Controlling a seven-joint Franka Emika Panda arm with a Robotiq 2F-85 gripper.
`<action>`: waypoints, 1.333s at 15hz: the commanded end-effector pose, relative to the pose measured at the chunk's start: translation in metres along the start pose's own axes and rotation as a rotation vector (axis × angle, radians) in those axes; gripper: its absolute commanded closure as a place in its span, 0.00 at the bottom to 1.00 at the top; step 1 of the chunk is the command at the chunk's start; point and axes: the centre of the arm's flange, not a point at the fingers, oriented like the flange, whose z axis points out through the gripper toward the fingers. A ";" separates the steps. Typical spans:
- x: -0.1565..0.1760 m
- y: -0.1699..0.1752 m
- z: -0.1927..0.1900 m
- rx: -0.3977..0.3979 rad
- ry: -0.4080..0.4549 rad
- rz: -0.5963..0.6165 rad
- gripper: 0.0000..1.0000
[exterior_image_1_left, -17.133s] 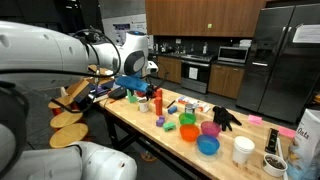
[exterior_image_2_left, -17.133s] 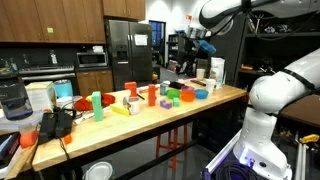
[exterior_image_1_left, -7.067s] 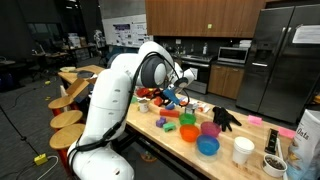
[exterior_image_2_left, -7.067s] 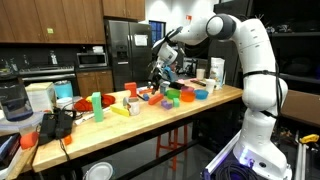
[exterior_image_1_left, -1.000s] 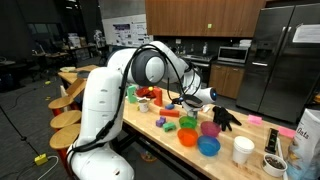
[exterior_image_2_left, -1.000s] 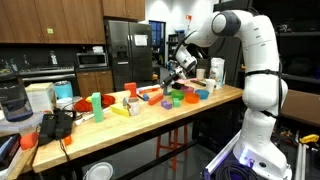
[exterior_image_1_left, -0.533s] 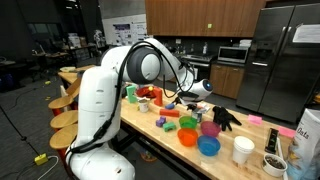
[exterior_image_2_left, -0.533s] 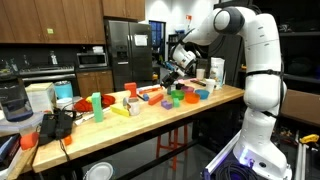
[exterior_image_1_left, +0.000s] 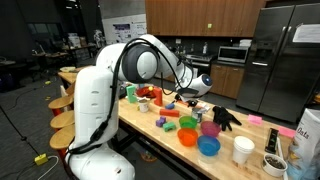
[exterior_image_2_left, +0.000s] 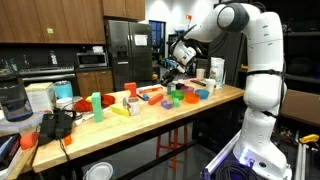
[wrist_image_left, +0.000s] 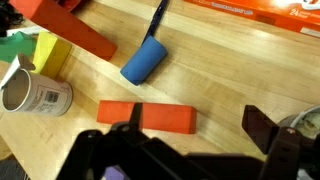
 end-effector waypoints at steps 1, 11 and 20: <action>0.008 0.004 -0.011 0.070 -0.017 0.033 0.00; 0.033 0.022 -0.085 0.440 -0.017 0.058 0.00; 0.010 -0.018 -0.020 0.153 -0.143 -0.021 0.00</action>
